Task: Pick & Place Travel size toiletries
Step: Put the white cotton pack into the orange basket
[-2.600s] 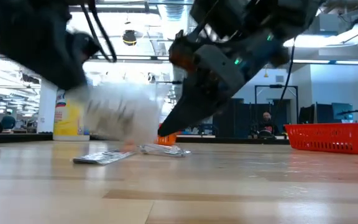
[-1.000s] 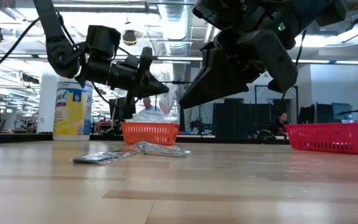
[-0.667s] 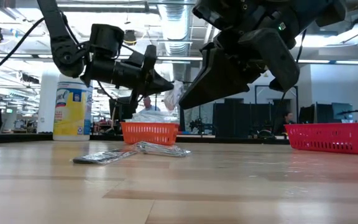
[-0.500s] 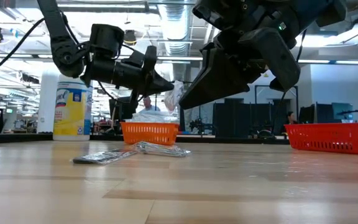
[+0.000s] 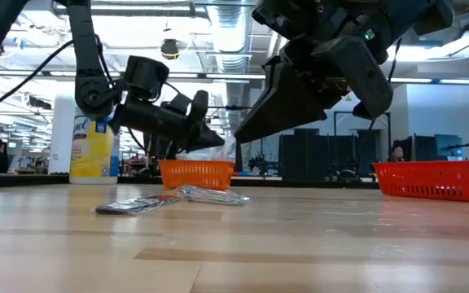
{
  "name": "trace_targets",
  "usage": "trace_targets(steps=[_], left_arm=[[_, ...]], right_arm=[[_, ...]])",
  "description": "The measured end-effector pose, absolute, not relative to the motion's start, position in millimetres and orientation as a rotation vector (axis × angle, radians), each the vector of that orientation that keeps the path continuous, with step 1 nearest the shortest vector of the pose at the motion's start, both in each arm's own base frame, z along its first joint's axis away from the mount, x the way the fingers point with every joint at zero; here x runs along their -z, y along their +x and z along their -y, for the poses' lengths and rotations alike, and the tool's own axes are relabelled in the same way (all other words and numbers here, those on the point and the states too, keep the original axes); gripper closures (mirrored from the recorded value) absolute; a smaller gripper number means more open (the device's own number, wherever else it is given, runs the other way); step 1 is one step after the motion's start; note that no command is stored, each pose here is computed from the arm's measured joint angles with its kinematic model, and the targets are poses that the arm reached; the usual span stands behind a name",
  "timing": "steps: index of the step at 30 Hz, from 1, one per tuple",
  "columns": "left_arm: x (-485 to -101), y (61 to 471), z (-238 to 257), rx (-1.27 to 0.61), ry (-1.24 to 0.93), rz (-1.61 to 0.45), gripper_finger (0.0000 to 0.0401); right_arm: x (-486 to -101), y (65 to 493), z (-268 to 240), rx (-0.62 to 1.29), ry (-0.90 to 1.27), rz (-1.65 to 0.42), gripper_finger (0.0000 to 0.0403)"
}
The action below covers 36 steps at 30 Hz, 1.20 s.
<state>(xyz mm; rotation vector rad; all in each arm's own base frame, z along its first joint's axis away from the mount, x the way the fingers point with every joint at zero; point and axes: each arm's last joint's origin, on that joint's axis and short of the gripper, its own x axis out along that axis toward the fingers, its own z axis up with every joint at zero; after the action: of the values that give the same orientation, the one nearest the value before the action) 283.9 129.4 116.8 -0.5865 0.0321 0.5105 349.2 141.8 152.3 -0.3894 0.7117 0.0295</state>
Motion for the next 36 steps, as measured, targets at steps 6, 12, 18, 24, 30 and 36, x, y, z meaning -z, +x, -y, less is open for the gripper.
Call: trace_targets(steps=[6, 12, 18, 24, 30, 36], left_arm=[[-105, 284, -130, -0.526, -0.607, -0.068, 0.0401], [-107, 285, -128, -0.533, -0.583, -0.067, 0.0392], [-125, 285, -124, -0.536, -0.513, -0.019, 0.0339], [-142, 283, -121, -0.543, -0.48, -0.007, 0.0269], [-143, 277, -113, -0.556, -0.606, -0.154, 0.0276], [-141, 273, -103, -0.537, -0.562, -0.287, 0.0388]], right_arm=[[-146, 346, -139, -0.03, -0.385, -0.691, 0.0403], [-141, 346, -134, -0.079, -0.33, -0.683, 0.0403], [-141, 346, -134, -0.081, -0.333, -0.681, 0.0403], [-141, 346, -134, -0.082, -0.335, -0.681, 0.0403], [-141, 346, -134, -0.082, -0.337, -0.681, 0.0403], [-142, 347, -134, -0.082, -0.333, -0.671, 0.0403]])
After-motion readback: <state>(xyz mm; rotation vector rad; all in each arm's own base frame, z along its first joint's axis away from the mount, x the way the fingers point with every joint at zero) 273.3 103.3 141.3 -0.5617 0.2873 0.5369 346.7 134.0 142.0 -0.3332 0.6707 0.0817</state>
